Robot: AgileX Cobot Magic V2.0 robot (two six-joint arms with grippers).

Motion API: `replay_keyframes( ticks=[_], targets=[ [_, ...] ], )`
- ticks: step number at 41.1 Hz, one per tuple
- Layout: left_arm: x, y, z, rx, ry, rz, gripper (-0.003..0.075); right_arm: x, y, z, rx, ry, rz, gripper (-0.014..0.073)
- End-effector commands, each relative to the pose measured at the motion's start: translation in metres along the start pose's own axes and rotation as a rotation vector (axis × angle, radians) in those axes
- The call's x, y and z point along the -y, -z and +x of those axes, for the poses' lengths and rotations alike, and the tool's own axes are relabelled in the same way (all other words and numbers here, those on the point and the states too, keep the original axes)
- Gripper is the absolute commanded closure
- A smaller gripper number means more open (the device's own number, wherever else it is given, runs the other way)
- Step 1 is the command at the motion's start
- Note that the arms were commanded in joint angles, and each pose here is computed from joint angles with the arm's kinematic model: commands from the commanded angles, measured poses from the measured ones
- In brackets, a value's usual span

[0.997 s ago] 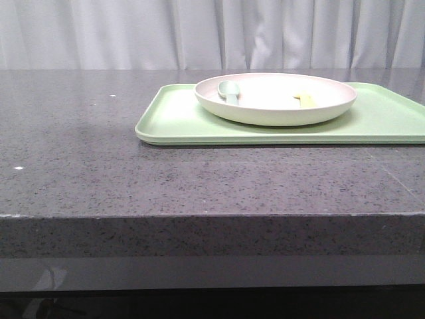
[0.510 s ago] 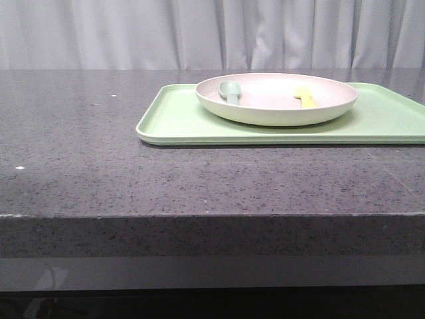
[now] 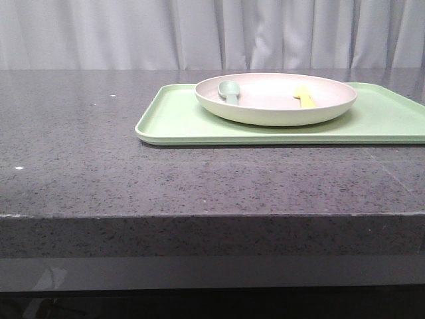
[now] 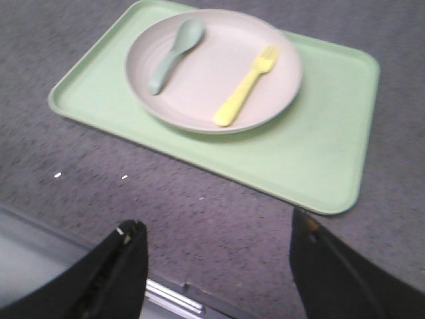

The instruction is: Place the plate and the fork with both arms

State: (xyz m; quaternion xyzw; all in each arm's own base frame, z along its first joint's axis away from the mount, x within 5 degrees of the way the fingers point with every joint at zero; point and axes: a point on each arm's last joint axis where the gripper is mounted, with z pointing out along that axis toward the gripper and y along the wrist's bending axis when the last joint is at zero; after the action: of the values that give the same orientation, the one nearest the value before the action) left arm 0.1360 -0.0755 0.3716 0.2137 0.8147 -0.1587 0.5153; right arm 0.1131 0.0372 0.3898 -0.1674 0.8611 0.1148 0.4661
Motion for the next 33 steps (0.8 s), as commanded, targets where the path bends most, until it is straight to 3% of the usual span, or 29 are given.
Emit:
replay_keyframes(
  ticks=[1, 11, 17, 25, 33],
  targets=[
    [0.0, 0.002, -0.014, 0.097, 0.014, -0.003, 0.0426, -0.005, -0.01, -0.024, 0.01, 0.056, -0.091, 0.0107],
    [-0.002, -0.012, -0.012, 0.05, 0.018, -0.003, 0.0426, -0.009, -0.053, -0.059, -0.095, 0.154, -0.135, 0.016],
    [-0.002, -0.015, -0.009, 0.011, 0.018, 0.0, 0.0426, -0.01, -0.079, -0.08, -0.152, 0.196, -0.073, 0.0213],
    [-0.002, -0.015, -0.009, 0.013, 0.018, -0.001, 0.0426, -0.002, -0.118, -0.1, -0.275, 0.047, 0.038, 0.0213],
    [-0.001, -0.015, -0.008, -0.003, 0.019, 0.003, 0.0426, 0.0, -0.148, -0.107, -0.318, 0.037, 0.034, 0.0213]
  ],
)
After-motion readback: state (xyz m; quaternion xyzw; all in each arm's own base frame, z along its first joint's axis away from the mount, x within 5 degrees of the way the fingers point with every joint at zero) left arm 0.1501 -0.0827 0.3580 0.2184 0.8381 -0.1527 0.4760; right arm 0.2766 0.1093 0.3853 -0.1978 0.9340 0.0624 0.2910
